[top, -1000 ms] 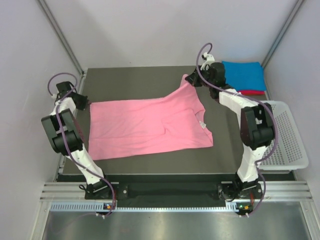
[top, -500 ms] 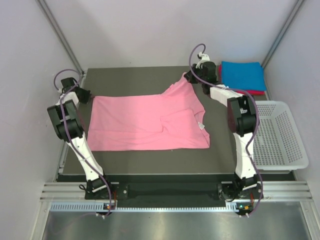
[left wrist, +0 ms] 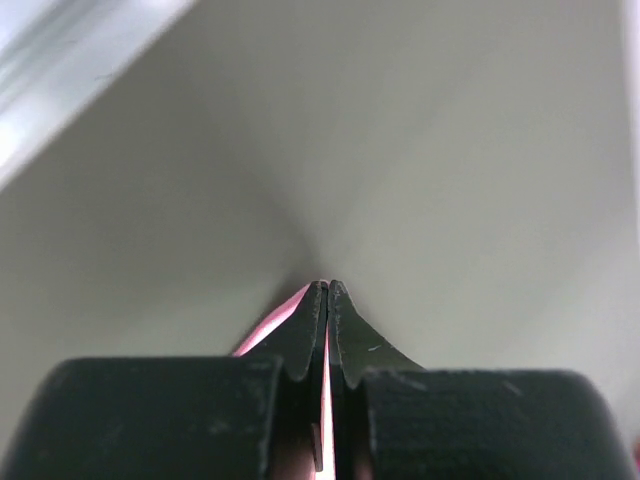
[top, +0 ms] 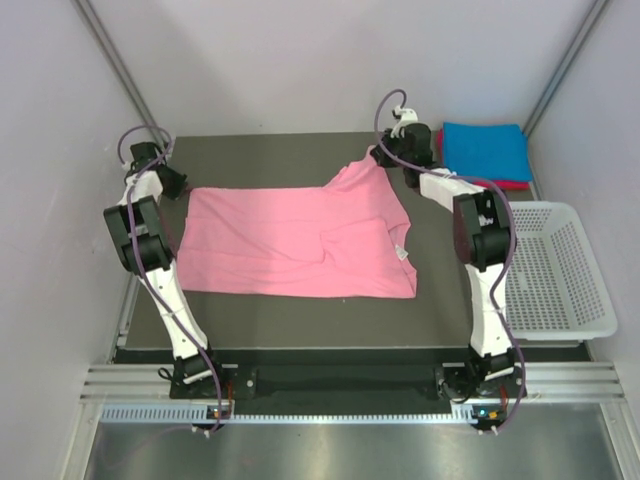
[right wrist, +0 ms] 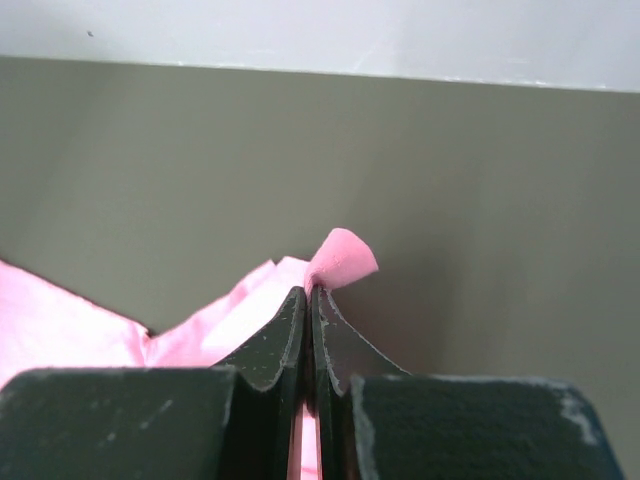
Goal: Fold and stack the t-shirts
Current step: Fold the tshirt
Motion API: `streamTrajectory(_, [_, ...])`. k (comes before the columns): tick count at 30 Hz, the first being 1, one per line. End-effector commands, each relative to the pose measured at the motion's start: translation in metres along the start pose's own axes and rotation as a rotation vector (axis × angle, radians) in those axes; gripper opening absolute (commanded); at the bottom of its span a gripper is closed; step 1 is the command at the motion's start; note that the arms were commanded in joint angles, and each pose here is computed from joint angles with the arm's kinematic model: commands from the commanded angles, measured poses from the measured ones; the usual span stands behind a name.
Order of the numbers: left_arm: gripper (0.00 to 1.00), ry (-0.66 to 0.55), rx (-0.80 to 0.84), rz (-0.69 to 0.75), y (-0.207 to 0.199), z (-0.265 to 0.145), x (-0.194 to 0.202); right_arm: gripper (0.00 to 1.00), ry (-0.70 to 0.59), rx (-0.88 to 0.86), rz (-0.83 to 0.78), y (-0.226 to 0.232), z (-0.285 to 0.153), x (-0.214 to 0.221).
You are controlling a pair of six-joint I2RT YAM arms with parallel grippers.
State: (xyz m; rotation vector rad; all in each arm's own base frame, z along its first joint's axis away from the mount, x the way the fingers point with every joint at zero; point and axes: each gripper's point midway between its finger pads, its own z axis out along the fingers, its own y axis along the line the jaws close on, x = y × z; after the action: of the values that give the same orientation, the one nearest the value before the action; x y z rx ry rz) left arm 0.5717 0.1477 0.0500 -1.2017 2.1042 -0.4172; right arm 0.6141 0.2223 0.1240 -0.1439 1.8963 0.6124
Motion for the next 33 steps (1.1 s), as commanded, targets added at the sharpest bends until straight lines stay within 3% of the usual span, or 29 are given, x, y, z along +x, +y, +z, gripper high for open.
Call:
streamTrajectory(1, [0.00, -0.070, -0.102, 0.114, 0.006, -0.037, -0.026, 0.00, -0.100, -0.036, -0.098, 0.018, -0.026, -0.056])
streamTrajectory(4, [0.00, -0.058, -0.150, 0.154, 0.017, -0.044, -0.023, 0.00, -0.121, -0.048, -0.118, 0.026, -0.040, -0.067])
streamTrajectory(9, [0.00, -0.021, -0.082, 0.175, 0.011, -0.037, -0.013, 0.00, -0.141, -0.031, -0.131, 0.023, -0.050, -0.066])
streamTrajectory(17, [0.00, -0.042, 0.061, 0.104, -0.017, -0.020, -0.020, 0.00, -0.179, -0.011, -0.114, 0.002, -0.031, -0.071])
streamTrajectory(33, [0.00, -0.041, 0.163, 0.040, -0.041, -0.002, -0.028, 0.00, -0.261, -0.006, -0.125, -0.005, -0.026, -0.076])
